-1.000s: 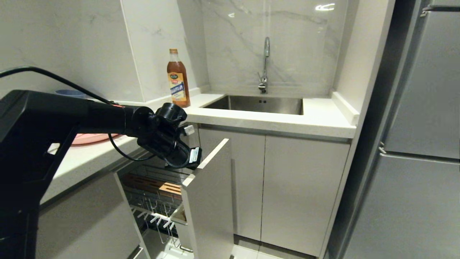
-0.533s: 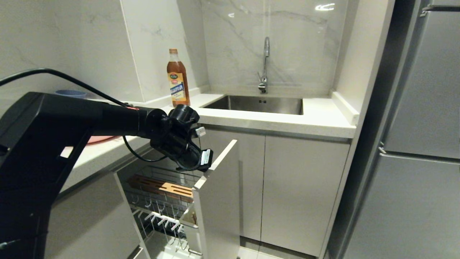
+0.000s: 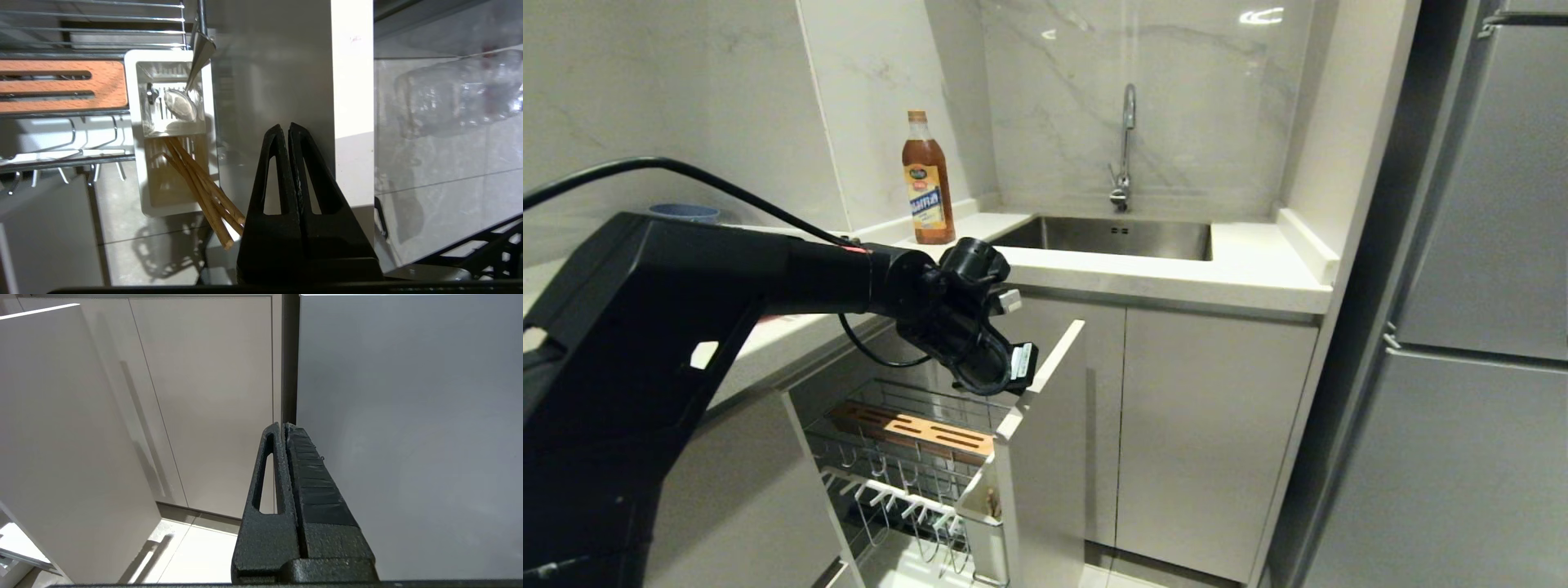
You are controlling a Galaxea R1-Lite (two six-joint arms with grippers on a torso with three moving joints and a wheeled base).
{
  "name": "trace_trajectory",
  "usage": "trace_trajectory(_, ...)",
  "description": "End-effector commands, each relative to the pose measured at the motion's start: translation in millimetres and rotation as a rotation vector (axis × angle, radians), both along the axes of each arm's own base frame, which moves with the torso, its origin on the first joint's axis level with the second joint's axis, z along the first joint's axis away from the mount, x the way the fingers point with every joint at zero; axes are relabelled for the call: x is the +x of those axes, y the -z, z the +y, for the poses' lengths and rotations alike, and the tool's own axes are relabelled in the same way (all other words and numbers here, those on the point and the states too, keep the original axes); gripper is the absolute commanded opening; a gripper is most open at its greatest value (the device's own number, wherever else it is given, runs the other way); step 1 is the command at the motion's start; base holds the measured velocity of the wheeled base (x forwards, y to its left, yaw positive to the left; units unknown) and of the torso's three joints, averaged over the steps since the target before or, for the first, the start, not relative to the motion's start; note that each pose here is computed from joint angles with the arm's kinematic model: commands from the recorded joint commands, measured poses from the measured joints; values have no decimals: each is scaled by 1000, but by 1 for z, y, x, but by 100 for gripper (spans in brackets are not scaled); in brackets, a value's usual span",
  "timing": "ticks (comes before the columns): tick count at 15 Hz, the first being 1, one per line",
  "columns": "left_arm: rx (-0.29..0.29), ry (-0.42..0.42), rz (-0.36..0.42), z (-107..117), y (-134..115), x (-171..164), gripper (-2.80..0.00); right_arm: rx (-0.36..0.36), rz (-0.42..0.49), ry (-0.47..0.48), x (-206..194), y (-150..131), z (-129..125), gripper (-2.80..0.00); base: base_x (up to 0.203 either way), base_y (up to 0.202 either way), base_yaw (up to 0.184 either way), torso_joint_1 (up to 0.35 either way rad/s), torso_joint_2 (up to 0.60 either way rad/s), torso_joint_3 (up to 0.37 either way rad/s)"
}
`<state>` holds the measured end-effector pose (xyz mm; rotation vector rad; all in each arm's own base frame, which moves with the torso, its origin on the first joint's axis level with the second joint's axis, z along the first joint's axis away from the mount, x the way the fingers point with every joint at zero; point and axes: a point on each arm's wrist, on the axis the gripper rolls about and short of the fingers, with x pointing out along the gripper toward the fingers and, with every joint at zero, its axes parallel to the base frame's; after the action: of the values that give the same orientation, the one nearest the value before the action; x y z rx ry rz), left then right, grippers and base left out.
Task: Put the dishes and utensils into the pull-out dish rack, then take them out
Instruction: Open the cupboard
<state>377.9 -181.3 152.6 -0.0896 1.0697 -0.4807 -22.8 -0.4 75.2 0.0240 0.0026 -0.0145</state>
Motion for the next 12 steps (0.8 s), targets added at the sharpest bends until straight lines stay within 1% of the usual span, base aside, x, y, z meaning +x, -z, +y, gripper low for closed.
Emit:
trace_trajectory(1,-8,6,5,-7,0,-2,-280,0,3,0,0,1,0,-280,0,0,0,0,0,0)
trace_trajectory(8,-24,35,15,-32,2,-8,-280,0,3,0,0,1,0,-280,0,0,0,0,0,0)
trace_trajectory(12,-21,65,21,-48,6,-13,-280,0,3,0,0,1,0,-280,0,0,0,0,0,0)
